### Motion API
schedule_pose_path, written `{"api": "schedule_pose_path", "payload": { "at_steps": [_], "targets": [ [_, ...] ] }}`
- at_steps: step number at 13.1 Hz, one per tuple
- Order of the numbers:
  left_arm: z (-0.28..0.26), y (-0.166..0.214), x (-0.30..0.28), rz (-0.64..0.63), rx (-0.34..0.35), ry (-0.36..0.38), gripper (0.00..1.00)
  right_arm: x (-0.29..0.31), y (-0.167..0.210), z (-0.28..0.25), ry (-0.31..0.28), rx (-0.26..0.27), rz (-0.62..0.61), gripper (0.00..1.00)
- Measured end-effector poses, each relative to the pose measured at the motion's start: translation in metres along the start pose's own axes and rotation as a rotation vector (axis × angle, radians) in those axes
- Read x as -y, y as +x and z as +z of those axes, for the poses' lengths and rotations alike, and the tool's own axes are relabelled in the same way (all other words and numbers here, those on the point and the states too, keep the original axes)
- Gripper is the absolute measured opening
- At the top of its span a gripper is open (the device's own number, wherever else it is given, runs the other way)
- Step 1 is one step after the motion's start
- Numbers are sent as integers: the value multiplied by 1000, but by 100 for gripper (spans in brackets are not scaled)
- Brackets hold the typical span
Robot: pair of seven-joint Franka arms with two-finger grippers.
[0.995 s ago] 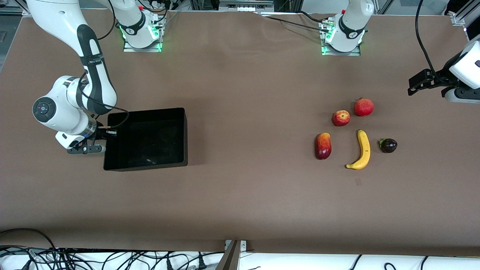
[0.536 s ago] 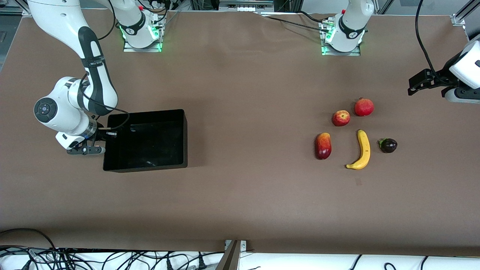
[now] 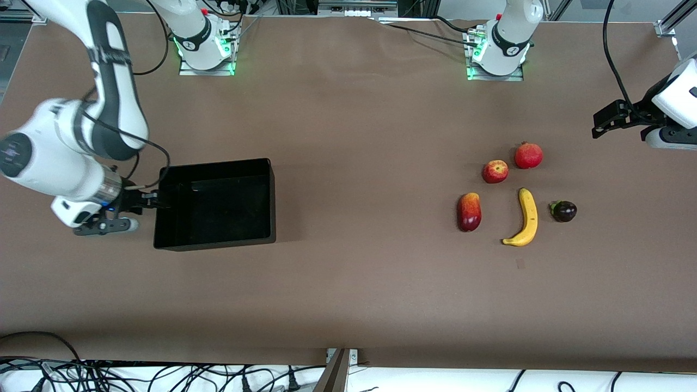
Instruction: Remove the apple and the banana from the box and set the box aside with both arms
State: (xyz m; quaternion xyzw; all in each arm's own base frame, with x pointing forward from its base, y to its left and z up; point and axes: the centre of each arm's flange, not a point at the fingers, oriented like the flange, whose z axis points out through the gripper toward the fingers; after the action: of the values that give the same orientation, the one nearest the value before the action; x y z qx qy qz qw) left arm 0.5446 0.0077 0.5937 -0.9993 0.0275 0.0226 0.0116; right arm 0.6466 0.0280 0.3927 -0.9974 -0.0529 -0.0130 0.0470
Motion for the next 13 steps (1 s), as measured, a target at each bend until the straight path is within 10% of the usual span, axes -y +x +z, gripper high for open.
{"api": "schedule_pose_path", "payload": {
  "at_steps": [6, 13],
  "targets": [
    [0, -1, -4, 8, 8, 0, 100, 1, 13, -15, -14, -28, -5, 100],
    [-4, -1, -5, 9, 1, 1, 100, 24, -50, -139, -64, 107, 46, 100]
  ]
}}
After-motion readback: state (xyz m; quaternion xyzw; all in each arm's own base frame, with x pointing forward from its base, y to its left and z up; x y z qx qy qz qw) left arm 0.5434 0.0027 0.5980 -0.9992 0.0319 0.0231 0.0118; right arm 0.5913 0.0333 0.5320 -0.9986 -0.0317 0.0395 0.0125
